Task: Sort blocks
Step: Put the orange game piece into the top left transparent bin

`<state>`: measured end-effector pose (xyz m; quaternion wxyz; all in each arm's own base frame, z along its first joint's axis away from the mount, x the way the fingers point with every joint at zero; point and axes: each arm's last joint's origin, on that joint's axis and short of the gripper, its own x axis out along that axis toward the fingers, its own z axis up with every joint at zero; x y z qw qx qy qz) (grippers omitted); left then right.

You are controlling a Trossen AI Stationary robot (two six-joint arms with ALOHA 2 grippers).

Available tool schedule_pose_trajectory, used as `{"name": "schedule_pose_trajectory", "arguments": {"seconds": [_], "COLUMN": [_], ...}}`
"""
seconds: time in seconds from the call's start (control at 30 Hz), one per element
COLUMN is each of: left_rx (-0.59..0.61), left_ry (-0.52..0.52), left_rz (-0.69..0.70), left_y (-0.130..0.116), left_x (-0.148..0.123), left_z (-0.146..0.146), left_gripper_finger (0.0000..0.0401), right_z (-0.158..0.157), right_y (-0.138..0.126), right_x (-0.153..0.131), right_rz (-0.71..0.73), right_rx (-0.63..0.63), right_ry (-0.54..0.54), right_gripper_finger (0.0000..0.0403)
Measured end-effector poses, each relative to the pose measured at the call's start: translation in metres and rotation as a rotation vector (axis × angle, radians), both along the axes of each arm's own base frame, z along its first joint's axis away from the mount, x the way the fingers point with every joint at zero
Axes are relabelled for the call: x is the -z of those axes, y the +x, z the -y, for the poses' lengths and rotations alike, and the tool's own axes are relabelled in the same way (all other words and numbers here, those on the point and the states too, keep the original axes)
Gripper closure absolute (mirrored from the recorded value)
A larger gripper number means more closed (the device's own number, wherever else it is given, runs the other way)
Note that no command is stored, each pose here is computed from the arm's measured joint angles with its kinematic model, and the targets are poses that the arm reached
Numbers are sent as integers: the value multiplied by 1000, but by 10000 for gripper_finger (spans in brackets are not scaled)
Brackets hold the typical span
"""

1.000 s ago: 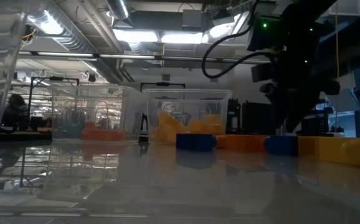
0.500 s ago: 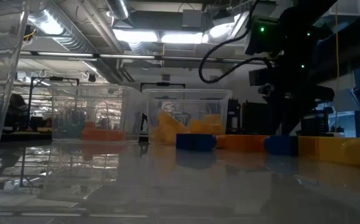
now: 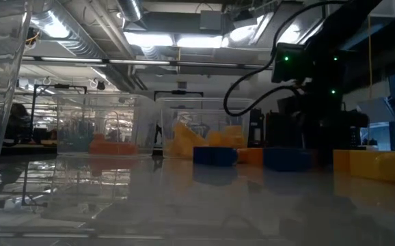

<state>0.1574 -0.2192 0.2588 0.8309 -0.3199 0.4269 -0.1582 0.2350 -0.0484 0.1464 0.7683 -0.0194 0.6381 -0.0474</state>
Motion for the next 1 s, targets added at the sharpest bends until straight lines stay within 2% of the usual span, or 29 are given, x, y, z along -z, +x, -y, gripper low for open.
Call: {"name": "schedule_pose_trajectory", "arguments": {"seconds": [0.17,0.47,0.67,0.83,1.0], "left_rx": [1,38,97,79,55], "left_ry": [2,-20,-41,49,143], "left_rz": [0,77,231,348,442], "left_y": [0,2,2,5,11], "left_x": [0,-6,-22,-31,-39], "left_z": [0,3,3,-8,-23], "left_gripper_finger": [287,287,287,287,287], "right_z": [1,1,-1,-1,0], "right_y": [3,5,7,12,19], "right_x": [0,-1,-2,-8,-17], "right_rz": [33,52,82,109,143], "right_rx": [2,1,-19,-28,-36], "right_ry": [-7,-6,70,94,84], "right_gripper_finger": [201,305,309,298,316]}}
